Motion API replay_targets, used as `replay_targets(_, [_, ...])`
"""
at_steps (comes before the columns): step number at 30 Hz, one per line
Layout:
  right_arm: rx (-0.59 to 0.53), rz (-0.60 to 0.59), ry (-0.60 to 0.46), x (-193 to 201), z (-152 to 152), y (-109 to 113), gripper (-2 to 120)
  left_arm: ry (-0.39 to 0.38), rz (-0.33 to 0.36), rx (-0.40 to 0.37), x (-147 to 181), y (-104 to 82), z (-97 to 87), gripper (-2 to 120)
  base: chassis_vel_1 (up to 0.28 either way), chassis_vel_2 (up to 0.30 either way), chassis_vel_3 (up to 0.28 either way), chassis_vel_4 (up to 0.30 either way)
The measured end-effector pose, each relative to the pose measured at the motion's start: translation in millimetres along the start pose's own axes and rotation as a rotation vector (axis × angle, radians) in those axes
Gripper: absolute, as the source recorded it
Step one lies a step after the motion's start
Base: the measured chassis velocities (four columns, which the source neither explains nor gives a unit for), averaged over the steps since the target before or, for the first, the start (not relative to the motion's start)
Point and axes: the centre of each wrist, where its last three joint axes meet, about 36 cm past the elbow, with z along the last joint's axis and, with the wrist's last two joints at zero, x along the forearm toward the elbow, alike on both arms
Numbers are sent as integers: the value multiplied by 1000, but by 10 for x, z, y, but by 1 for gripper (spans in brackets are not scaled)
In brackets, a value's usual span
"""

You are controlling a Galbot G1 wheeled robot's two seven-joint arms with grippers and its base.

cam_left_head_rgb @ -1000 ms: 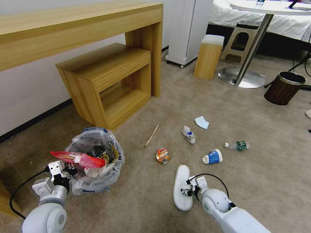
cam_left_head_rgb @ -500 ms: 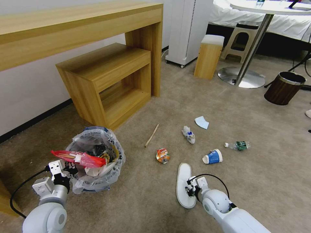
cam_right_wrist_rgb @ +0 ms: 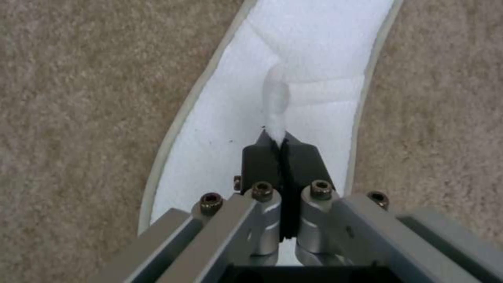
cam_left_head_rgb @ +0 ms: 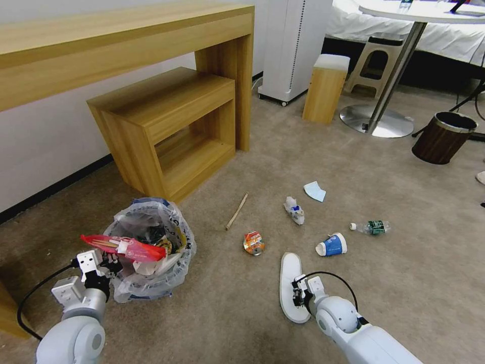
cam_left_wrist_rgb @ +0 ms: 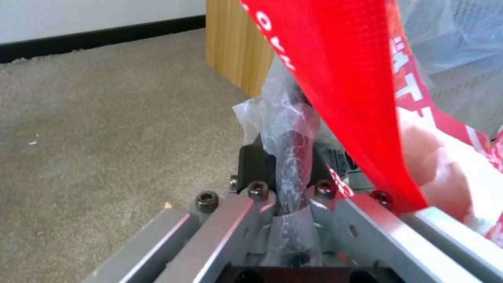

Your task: Pick up the trash bin and place the garbage on the floor into it.

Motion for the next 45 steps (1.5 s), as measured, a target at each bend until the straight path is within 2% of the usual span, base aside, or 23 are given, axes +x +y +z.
replay_targets(10, [12,11,-24,27,42,-99,0,2,2,0,-13,-10,15,0,0,0,0,0])
replay_targets(17, [6,-9,-161,117,84,-222,0,17,-4,-13,-27,15,67,0,0,0,0,0])
replay_targets(19, [-1,-32,-250,175,79,-273,0,21,-2,-20,-27,11,84,0,0,0,0,0])
replay_targets(27, [-6,-52,-368,359,6,-359,0,28,8,-29,-28,-21,113,0,0,0,0,0])
replay_targets(36, [-8,-64,-470,453,-73,-349,0,45,23,-35,-16,-59,148,0,0,0,0,0])
replay_targets(45, [20,-110,-638,724,-350,-286,0,74,41,-53,10,-73,164,0,0,0,0,0])
